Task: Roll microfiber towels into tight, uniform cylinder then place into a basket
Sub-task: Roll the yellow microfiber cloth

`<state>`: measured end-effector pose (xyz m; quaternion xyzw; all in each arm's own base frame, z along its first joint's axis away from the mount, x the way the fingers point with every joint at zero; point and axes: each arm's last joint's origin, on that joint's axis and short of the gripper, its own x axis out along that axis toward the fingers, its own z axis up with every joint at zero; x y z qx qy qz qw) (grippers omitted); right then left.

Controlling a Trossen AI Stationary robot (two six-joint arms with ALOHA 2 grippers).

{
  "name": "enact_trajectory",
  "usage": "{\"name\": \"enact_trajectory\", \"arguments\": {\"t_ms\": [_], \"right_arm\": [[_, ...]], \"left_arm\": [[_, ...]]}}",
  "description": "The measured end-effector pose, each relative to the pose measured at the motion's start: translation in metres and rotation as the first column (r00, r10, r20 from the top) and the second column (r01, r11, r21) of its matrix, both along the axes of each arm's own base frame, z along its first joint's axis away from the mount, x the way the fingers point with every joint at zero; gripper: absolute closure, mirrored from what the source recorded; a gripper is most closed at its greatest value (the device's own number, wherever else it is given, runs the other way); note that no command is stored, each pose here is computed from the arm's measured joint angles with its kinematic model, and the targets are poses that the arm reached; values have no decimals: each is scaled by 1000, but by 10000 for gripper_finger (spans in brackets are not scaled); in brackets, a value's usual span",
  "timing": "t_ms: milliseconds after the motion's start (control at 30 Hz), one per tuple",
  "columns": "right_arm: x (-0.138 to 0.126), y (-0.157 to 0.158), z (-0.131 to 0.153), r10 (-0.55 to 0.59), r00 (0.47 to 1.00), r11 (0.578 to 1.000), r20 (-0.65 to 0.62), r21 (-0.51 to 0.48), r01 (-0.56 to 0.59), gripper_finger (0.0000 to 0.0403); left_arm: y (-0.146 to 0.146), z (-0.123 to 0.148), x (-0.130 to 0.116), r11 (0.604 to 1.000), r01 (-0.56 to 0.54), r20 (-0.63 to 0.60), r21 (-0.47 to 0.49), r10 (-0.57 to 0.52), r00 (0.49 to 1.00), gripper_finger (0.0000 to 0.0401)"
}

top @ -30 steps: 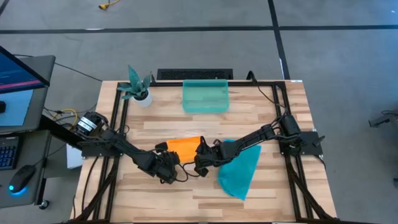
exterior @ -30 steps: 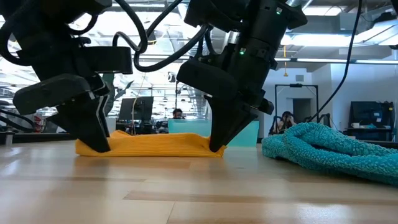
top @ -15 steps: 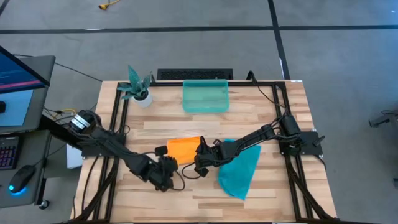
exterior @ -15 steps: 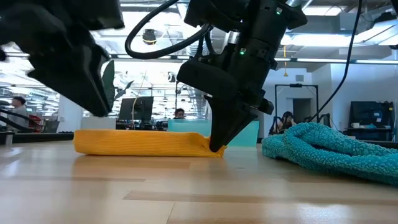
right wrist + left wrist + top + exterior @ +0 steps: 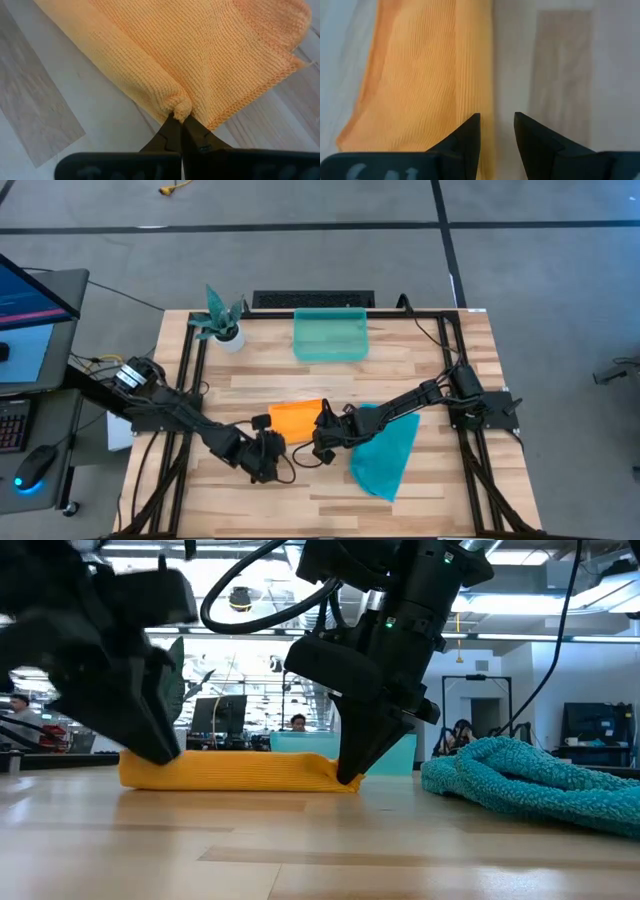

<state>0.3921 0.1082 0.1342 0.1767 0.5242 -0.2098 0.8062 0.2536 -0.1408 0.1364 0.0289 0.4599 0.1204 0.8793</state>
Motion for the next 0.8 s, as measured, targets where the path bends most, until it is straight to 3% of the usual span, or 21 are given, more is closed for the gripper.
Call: {"name": "enact_trajectory", "arguments": {"t_ms": [233,467,800], "right_arm": [[0,0,0,0,1000,1000,0,0,0,394],[0,0,0,31,999,999,-5,-12,-31,393],[0,1,0,31,1000,999,-4,-21,-31,351]], "left_arm": [[16,-9,0,996,-84,-10,-25,84,996,290],[24,-18,-3,982,-144,2,-121,145,989,290],[25,-23,-8,958,-225,-1,-177,229,974,289]]}}
